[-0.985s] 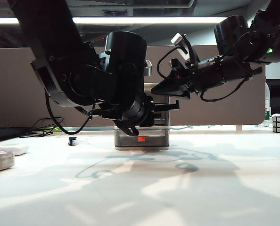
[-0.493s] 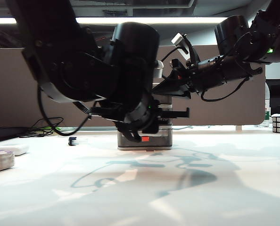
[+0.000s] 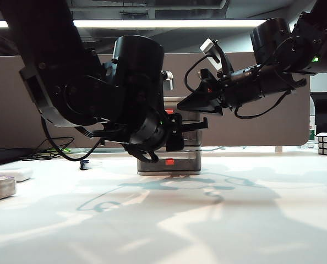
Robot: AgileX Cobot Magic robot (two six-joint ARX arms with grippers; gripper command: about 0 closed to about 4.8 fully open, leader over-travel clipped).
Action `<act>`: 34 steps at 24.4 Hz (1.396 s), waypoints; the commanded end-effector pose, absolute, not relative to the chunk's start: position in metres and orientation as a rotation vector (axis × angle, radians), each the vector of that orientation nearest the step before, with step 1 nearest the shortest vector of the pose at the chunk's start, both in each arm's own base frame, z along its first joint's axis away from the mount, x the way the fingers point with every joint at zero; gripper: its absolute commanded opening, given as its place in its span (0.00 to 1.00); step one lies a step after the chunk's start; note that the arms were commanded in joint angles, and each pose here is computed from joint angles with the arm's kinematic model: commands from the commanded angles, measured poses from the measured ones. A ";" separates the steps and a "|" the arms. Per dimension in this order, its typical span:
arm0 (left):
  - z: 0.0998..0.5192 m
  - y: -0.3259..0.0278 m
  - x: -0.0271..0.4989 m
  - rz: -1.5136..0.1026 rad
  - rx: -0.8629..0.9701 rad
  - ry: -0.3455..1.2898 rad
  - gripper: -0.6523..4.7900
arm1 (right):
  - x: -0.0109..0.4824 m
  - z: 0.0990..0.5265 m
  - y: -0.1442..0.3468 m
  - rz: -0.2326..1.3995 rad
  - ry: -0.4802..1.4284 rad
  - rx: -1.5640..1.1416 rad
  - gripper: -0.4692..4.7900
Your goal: Open the second layer of the drawer on the table, pick up a pack of napkins on the table and put it in, and finally close the drawer.
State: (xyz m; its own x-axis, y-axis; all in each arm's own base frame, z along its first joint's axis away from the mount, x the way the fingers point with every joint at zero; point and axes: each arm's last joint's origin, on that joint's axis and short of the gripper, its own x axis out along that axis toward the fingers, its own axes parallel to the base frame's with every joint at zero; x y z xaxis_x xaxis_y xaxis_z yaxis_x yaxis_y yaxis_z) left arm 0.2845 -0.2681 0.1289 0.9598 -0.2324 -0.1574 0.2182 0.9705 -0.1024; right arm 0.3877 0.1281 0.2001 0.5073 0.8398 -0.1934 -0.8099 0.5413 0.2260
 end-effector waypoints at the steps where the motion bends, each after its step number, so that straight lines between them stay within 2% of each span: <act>1: 0.132 -0.266 0.289 -0.255 -0.121 0.160 0.34 | 0.389 0.204 0.129 0.999 0.272 0.105 0.08; 7: 0.137 -0.270 0.293 -0.302 -0.134 0.153 0.34 | 0.389 0.205 0.129 1.000 0.267 0.105 0.08; 34: 0.137 -0.284 0.314 -0.217 -0.084 0.110 0.33 | 0.388 0.204 0.129 1.022 0.270 0.108 0.08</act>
